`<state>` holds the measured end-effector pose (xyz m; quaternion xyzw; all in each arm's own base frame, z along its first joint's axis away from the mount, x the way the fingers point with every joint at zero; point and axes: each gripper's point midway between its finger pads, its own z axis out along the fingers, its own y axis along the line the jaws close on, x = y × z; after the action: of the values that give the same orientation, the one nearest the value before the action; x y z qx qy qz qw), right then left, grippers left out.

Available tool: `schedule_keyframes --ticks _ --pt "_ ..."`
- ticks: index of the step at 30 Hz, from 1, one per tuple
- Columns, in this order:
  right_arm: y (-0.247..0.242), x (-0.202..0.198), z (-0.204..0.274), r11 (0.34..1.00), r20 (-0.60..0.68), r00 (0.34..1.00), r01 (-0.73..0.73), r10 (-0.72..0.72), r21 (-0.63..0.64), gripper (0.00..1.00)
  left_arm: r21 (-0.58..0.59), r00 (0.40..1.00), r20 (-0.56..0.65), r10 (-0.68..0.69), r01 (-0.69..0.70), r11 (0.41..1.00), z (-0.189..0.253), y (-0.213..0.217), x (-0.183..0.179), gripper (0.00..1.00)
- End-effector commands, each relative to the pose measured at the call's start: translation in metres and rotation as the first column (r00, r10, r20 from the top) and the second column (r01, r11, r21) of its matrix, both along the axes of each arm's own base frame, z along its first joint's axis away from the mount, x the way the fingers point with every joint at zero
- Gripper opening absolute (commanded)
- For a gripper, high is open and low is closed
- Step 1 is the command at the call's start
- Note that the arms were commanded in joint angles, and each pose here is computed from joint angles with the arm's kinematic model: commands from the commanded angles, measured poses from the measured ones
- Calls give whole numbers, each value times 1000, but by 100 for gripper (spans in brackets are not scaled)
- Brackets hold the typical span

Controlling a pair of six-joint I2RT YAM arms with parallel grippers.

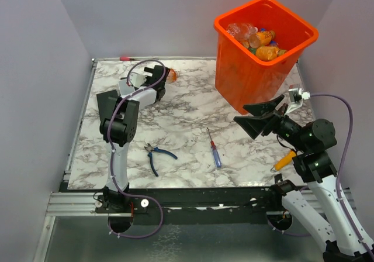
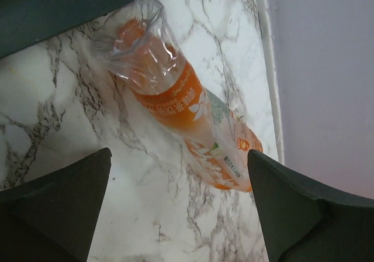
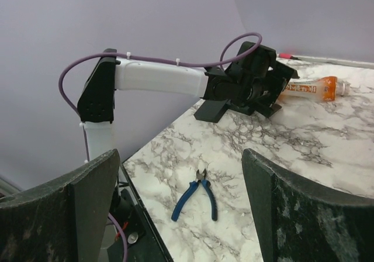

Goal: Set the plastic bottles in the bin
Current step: Pick up the plastic bottle at the center of the board.

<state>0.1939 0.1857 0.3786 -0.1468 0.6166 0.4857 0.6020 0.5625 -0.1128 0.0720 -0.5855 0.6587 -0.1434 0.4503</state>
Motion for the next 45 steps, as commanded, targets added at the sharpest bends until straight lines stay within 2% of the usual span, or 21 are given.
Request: schedule_keyframes --ticks 1,4,12,19,20,25,30,34,38,42,45 --pt "7 -7 -12 998 -39 997 -61 61 4 88 -6 991 72 116 -116 993 14 18 23 99" --pt "7 -5 -19 999 -55 997 -54 53 -6 88 4 991 68 118 -119 993 7 20 32 98" --pt "3 1 -28 998 -82 997 -17 13 -56 88 18 995 23 94 -94 995 -23 17 38 76" --pt "1 3 -28 998 -84 996 -2 -4 -69 88 28 997 41 60 -61 998 -23 15 37 56" --pt "1 3 -27 997 -82 997 -1 -5 -71 88 33 998 37 57 -58 998 -23 17 35 51" --pt "-1 2 -25 997 -77 997 11 -17 -81 88 18 994 101 36 -38 999 2 15 32 27" --pt "-2 -1 -21 997 -72 997 10 -16 -81 88 -23 973 231 4 1 1000 68 14 16 19" --pt "1 -2 -20 998 -77 997 -7 2 -61 88 -49 926 365 -98 124 991 125 2 -10 17" --pt "8 4 -23 999 -114 993 -38 34 -34 87 -92 841 492 -225 307 947 165 -19 -56 14" --pt "17 14 -26 998 -133 989 -62 64 18 87 -169 746 622 -238 424 890 203 -38 -113 9" --pt "25 26 -19 998 -122 992 -26 33 53 88 -149 669 693 -269 498 855 233 -59 -154 8"
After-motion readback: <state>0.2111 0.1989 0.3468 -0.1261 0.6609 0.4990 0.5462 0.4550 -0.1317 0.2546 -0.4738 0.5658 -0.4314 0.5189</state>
